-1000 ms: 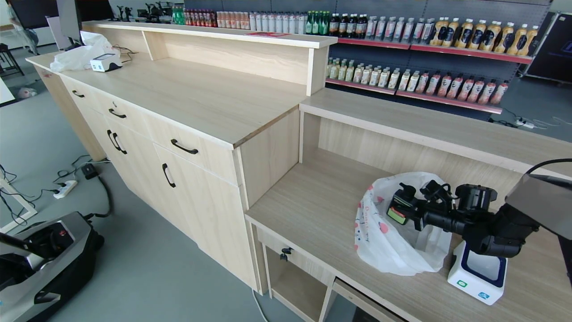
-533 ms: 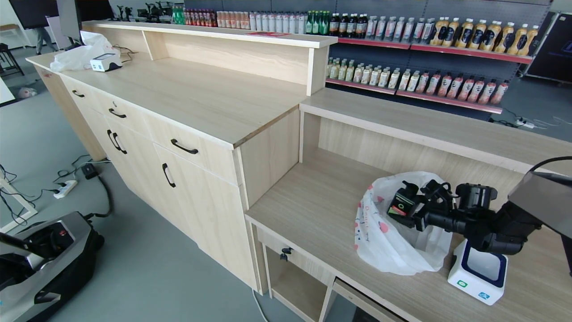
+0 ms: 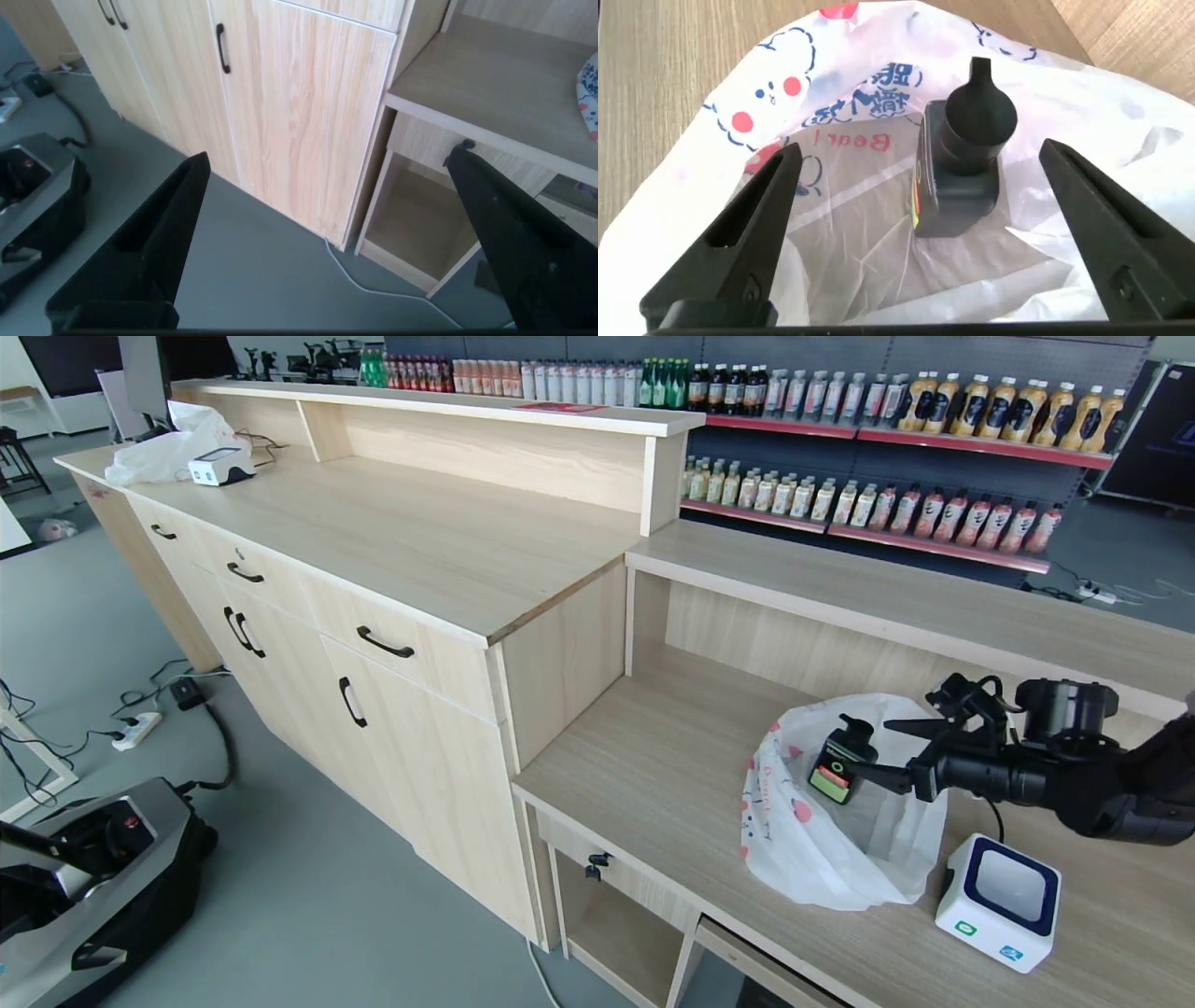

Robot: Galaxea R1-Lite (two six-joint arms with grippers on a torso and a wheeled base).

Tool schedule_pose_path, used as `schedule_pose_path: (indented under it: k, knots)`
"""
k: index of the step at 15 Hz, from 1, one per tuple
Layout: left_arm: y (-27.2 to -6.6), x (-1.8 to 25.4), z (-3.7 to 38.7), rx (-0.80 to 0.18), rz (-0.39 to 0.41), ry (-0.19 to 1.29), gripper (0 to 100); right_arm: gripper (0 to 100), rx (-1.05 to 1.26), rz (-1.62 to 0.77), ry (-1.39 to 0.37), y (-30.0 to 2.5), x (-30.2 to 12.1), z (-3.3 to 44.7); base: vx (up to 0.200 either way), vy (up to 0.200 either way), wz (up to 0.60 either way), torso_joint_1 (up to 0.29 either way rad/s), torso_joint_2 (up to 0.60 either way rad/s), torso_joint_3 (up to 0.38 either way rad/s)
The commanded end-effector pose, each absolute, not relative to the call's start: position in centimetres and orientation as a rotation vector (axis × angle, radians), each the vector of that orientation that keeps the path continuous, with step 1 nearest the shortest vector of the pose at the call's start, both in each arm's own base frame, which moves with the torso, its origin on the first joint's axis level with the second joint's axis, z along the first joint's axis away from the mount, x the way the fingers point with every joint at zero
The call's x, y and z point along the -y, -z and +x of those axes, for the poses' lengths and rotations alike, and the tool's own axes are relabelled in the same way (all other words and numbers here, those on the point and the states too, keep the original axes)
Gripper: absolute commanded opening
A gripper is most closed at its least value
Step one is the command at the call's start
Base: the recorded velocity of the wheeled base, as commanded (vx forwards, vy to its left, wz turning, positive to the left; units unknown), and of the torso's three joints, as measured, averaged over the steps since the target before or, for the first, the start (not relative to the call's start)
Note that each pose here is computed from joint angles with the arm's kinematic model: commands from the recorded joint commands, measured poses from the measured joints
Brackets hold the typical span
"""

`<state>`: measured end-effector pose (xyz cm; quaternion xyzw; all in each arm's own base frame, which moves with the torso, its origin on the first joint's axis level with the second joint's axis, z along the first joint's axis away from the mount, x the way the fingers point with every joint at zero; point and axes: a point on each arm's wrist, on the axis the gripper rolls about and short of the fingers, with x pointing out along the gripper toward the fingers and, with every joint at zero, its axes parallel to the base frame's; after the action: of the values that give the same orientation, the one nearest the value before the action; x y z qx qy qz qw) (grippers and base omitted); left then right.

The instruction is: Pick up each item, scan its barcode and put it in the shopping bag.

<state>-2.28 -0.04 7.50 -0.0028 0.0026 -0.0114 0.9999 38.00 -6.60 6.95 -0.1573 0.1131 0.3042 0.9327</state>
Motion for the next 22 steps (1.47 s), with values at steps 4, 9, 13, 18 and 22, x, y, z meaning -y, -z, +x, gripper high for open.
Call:
schedule_pose_path:
  k: [4, 9, 13, 18, 22]
  knots:
    - [-7.5, 0.0, -2.3, -0.006, -0.006, 0.023, 100, 100, -0.232, -0.535, -0.444, -13.7, 10.2, 25.7, 0.000, 0.000, 0.00, 0.000, 0.00, 0.000]
    - [-7.5, 0.0, -2.3, -0.006, -0.006, 0.023, 100, 100, -0.127, -0.558, -0.158, -21.4, 8.8, 20.9, 0.000, 0.000, -0.48, 0.001, 0.00, 0.004]
    - [-7.5, 0.0, -2.3, -0.006, -0.006, 0.023, 100, 100, -0.194, -0.389, 0.255, -25.3, 9.7, 20.6, 0.000, 0.000, -0.60, 0.002, 0.00, 0.002]
    - [-7.5, 0.0, -2.3, -0.006, -0.006, 0.023, 100, 100, -0.459, -0.114, 0.638, -23.0, 13.5, 19.8, 0.000, 0.000, -0.24, -0.002, 0.00, 0.003]
    - [-7.5, 0.0, -2.3, -0.006, -0.006, 0.023, 100, 100, -0.499, 0.133, 0.709, -20.2, 14.9, 20.7, 0.000, 0.000, 0.00, 0.000, 0.00, 0.000]
